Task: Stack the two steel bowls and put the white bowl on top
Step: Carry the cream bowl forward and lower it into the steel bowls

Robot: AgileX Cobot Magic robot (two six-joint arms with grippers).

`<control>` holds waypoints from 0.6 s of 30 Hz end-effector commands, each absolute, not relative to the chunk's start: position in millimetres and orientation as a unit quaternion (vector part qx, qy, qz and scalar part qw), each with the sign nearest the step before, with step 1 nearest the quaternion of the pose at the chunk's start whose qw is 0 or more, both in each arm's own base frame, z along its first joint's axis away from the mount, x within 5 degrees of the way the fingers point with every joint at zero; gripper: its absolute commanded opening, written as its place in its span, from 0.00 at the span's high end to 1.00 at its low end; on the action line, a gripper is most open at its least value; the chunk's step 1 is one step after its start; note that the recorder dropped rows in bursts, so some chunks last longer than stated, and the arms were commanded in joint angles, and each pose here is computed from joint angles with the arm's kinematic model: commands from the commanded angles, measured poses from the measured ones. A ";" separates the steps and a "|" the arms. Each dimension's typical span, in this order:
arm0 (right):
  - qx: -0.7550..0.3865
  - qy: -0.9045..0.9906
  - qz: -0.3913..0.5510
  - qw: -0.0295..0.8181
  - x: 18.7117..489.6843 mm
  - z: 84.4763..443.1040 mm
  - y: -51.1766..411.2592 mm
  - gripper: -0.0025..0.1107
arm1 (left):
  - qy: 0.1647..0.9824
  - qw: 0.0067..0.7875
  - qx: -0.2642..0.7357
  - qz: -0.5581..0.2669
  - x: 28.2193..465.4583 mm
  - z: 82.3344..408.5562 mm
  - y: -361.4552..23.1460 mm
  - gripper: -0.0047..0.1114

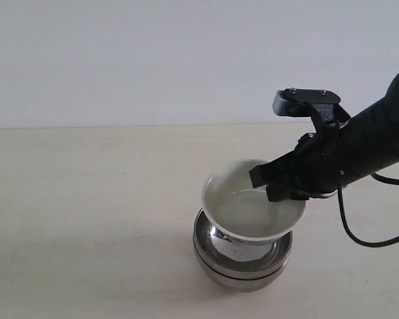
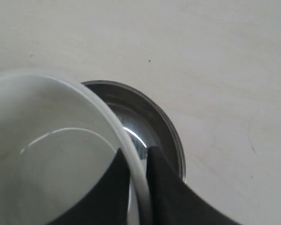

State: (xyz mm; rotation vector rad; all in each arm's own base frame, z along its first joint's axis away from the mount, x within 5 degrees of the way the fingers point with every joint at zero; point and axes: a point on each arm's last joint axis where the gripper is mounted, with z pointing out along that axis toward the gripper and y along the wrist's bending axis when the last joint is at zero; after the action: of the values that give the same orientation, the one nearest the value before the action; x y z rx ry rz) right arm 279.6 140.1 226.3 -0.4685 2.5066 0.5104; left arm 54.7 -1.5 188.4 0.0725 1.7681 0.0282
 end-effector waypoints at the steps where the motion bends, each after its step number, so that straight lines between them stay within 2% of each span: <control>1: -0.183 0.922 0.181 0.288 282.8 223.6 145.4 0.98 | 0.773 0.634 0.030 0.011 54.7 187.5 -1.6 0.93; 9: -0.182 0.938 0.162 0.245 294.9 183.0 150.5 0.98 | 0.773 0.634 0.030 0.011 54.7 187.5 -1.6 0.93; 18: -0.192 0.936 0.167 0.242 296.4 187.4 153.2 0.98 | 0.773 0.634 0.030 0.011 54.7 187.5 -1.6 0.93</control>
State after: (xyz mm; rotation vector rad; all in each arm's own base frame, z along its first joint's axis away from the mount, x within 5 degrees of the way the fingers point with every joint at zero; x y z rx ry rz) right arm 296.4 152.1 184.1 -0.5056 2.5668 0.4510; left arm 54.7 -1.5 188.4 0.0725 1.7681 0.0282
